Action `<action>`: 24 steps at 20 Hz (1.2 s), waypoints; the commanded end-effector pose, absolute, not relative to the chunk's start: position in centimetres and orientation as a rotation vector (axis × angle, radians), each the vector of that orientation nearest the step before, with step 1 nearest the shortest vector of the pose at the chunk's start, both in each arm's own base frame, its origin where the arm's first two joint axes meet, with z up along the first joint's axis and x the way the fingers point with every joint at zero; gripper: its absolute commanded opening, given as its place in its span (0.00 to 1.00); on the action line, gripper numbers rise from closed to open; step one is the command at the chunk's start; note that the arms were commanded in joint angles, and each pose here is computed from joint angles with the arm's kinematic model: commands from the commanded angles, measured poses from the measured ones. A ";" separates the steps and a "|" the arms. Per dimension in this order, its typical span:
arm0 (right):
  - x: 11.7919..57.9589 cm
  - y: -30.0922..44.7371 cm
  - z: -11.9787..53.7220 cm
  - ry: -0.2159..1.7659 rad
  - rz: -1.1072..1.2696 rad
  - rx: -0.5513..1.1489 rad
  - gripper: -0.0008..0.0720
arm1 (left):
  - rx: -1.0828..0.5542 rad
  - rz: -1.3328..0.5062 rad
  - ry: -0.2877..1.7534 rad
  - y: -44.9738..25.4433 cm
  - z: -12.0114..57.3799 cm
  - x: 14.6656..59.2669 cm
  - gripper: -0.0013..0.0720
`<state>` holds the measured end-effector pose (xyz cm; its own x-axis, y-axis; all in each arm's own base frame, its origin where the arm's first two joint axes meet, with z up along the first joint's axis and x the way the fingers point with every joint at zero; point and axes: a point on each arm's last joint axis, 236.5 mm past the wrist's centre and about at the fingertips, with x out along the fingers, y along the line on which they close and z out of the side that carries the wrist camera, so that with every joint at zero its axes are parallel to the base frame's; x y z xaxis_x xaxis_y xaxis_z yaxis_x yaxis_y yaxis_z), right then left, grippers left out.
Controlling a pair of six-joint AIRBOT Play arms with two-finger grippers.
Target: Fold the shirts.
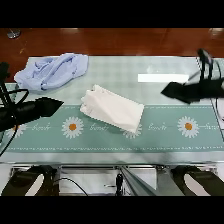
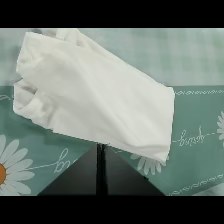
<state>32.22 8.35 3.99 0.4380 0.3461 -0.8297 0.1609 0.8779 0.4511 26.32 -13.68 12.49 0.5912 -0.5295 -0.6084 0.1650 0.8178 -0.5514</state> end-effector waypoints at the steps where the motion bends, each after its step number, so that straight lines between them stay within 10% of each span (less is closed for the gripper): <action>1: 27.6 10.7 -4.2 1.112 0.041 0.892 0.87 | -0.476 -0.417 0.854 -13.7 12.1 26.3 0.06; 10: 27.8 21.6 -9.9 1.488 0.380 0.883 0.83 | -0.477 -0.417 0.855 -13.7 12.1 26.3 0.06; 13: 30.9 24.4 -8.2 1.454 0.511 0.799 0.06 | -0.476 -0.418 0.855 -13.7 12.1 26.3 0.06; 24: 44.5 21.0 21.7 0.907 0.591 0.249 0.05 | -0.476 -0.418 0.855 -13.7 12.1 26.3 0.06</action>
